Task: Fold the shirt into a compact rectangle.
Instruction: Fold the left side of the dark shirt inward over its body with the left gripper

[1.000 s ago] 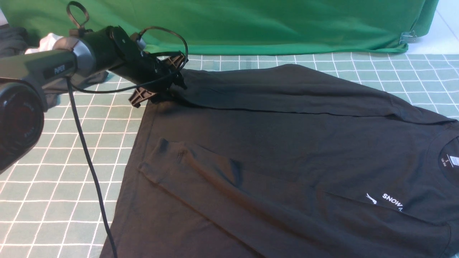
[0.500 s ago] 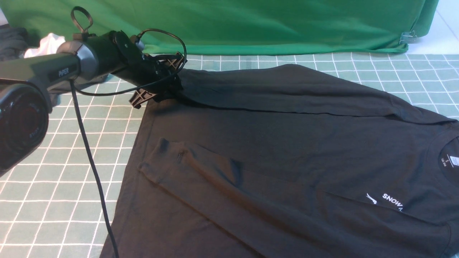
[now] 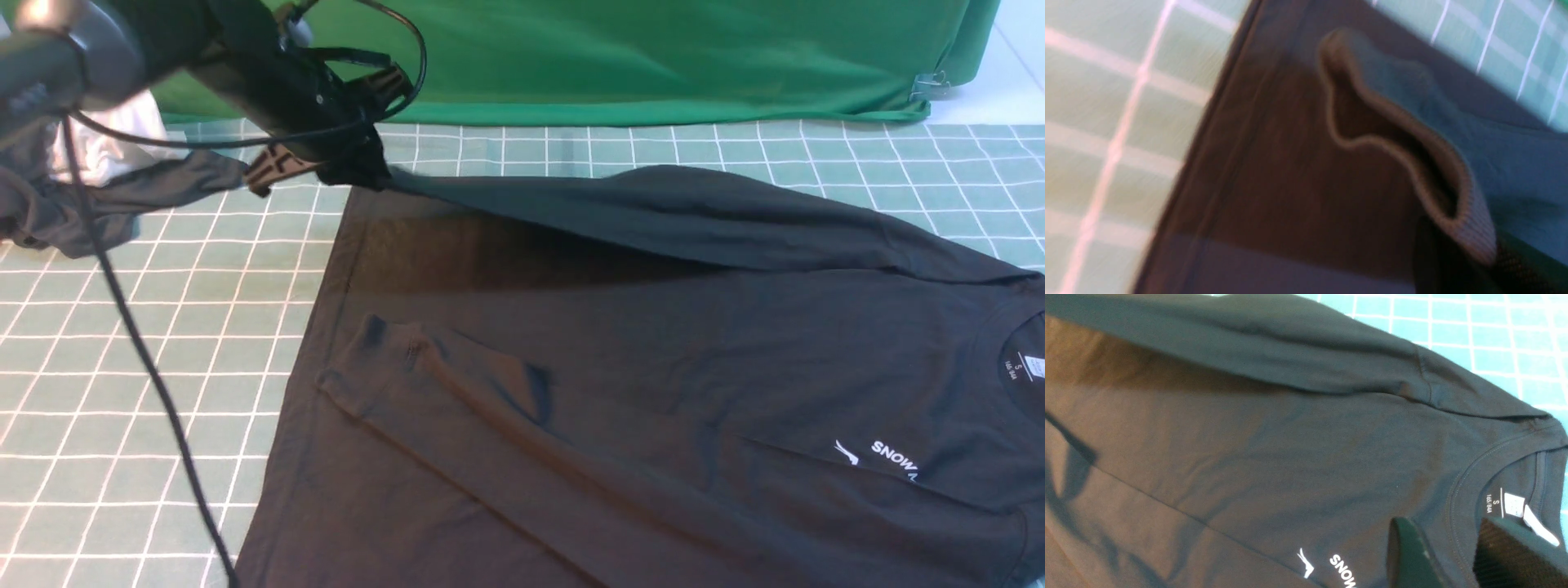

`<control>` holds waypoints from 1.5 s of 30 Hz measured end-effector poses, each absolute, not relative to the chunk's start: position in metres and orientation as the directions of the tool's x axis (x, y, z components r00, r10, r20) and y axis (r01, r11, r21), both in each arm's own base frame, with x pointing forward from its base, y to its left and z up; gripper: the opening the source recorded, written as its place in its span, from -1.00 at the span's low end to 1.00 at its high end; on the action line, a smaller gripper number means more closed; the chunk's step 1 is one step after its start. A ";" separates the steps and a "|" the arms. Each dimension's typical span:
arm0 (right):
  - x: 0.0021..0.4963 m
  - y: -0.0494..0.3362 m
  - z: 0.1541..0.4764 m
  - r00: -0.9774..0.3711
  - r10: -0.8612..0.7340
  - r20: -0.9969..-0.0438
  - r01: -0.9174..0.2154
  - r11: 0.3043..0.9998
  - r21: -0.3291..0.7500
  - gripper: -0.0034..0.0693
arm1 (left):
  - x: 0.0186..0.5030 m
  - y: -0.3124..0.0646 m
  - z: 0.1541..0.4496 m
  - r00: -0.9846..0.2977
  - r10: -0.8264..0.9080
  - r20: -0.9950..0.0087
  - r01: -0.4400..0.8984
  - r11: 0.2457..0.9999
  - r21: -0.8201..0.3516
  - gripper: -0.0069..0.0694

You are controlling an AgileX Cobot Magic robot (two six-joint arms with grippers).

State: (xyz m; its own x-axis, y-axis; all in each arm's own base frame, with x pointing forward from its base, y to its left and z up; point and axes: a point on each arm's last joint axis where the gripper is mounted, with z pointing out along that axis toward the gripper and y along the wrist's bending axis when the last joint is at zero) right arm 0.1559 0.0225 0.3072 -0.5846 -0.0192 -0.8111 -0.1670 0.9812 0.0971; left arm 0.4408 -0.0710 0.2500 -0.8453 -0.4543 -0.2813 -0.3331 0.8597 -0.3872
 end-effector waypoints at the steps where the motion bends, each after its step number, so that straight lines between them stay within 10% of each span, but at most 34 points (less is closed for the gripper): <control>1: 0.156 0.023 0.307 -0.586 -0.013 -0.811 -0.164 0.981 0.102 -0.25 | 0.435 -0.074 0.250 -0.853 -0.441 -0.278 -0.334 0.872 -0.357 -0.79; 14: 0.156 0.023 0.307 -0.594 0.011 -0.805 -0.149 0.981 0.124 -0.25 | 0.355 -0.101 0.178 -0.934 -0.342 -0.107 -0.326 0.934 -0.146 -0.78; 22: 0.155 0.023 0.307 -0.600 0.024 -0.800 -0.142 0.981 0.136 -0.25 | 0.355 -0.101 0.178 -0.950 -0.291 -0.114 -0.275 0.951 -0.138 -0.60; 34: 0.155 0.024 0.306 -0.607 0.039 -0.794 -0.140 0.978 0.155 -0.25 | 0.333 -0.085 0.237 -0.996 -0.077 -0.045 -0.078 0.997 0.023 0.28; 45: 0.154 0.024 0.305 -0.616 0.037 -0.787 -0.141 0.978 0.156 -0.25 | 0.298 -0.084 0.213 -0.995 -0.102 0.004 -0.102 0.993 -0.052 0.35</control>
State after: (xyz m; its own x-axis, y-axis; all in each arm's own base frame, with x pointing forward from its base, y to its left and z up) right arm 0.1542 0.0239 0.3054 -0.6159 0.0366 -0.7870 -0.1411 0.9776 0.1559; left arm 0.2984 -0.0841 0.2131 -0.9948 -0.1022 0.0045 -0.1023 0.9934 -0.0518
